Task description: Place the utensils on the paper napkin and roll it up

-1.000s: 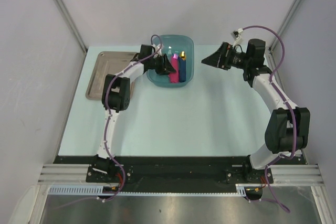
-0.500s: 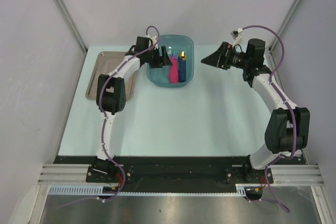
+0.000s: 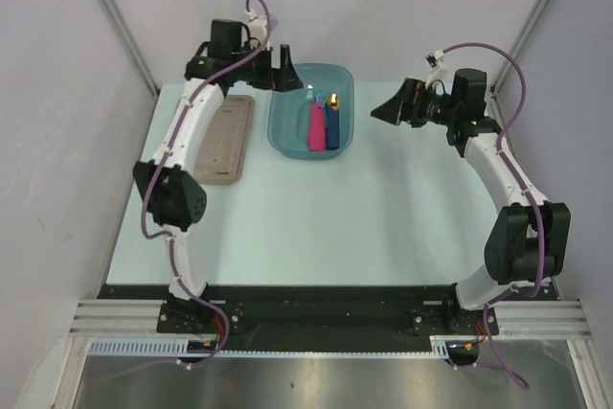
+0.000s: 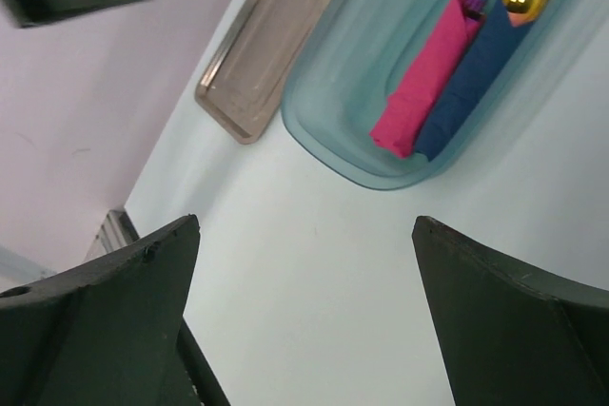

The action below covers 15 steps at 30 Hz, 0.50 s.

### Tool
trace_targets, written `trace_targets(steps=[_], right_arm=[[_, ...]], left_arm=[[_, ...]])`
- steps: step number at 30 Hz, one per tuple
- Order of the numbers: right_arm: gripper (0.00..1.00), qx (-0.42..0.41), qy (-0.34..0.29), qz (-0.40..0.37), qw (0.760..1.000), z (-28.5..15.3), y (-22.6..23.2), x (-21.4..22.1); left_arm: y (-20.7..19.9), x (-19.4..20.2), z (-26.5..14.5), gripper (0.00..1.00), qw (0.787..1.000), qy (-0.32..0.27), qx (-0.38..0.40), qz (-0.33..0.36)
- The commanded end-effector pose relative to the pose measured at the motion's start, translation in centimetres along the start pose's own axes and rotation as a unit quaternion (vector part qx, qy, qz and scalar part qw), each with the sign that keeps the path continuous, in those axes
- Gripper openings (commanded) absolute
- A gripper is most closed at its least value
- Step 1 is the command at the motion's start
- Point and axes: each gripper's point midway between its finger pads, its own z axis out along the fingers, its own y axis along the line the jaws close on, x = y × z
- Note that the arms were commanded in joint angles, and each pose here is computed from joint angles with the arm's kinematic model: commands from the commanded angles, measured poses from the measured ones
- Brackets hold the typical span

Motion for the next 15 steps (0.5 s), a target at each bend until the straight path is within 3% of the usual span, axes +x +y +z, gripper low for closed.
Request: trace_targets(steps=[1,6,7,11,15], right_arm=[[1.0,0.052,-0.013,-0.031,0.998,-2.6,0.0,-1.7],[1.0,0.099,-0.005,-0.043,0.994,-5.4,-1.6,1.3],[1.0,0.12,0.01,-0.036,0.992,-5.9,-2.2,2.4],[1.0,0.165,0.043,-0.048,0.984,-9.0,-4.1,5.6],[1.0,0.181,0.08,-0.045,0.979,-10.8,-4.1,9.0]], left_arm=[[-1.9,-1.6,-9.4,1.0,1.0,-0.012,-0.005,0.016],[1.0,1.3,-15.1,0.99,0.998,-0.024,-0.049,-0.035],[2.0,4.1,-15.0,1.0,0.996,-0.001,-0.056,-0.064],[2.4,8.1,-19.0,1.0,0.993,-0.017,-0.112,-0.043],[2.7,13.7,-19.6,1.0,0.989,0.001,-0.139,-0.044]])
